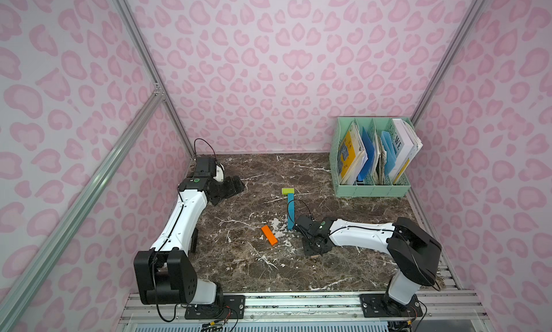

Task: Assemble a giraffe with building blocks
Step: Assemble the building block at the center of the board.

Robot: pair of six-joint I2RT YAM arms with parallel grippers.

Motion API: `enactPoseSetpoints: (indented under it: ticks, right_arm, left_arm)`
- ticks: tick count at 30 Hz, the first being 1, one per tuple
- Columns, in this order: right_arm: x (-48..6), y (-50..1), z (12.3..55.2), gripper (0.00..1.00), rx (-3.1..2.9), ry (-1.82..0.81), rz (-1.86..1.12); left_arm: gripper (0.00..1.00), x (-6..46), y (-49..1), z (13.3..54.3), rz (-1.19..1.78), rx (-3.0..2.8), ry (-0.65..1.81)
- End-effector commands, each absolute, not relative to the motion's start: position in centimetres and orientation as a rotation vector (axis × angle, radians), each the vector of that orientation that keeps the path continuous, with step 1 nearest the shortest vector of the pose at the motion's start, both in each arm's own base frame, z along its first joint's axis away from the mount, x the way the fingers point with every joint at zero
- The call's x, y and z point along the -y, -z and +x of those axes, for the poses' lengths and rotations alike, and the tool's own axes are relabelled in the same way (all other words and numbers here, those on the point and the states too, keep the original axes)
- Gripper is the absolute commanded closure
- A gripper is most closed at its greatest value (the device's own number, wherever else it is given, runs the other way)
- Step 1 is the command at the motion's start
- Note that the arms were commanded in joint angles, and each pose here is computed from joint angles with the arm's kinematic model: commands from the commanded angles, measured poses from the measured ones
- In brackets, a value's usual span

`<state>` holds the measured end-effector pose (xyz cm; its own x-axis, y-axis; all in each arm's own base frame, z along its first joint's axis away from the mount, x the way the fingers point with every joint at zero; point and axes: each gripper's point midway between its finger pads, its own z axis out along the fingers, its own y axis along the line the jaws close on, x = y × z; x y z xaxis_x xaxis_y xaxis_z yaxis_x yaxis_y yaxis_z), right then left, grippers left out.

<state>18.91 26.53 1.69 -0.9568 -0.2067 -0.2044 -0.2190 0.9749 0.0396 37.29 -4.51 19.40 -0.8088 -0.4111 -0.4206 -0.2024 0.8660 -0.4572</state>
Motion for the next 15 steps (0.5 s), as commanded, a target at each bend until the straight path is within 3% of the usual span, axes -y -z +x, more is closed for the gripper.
enactPoseSetpoints:
  ticks: [1,15]
  right_arm:
    - [-25.29,-1.63,18.96,0.66,-2.932,-0.057,-0.303]
    - [-24.72,-1.15,19.86,0.65,-2.941,-0.013,-0.337]
  left_arm:
    - [0.1,4.46,-19.5,37.25,-0.432,-2.517,0.533]
    - [0.1,4.38,-19.64,37.17,-0.432,-2.514,0.528]
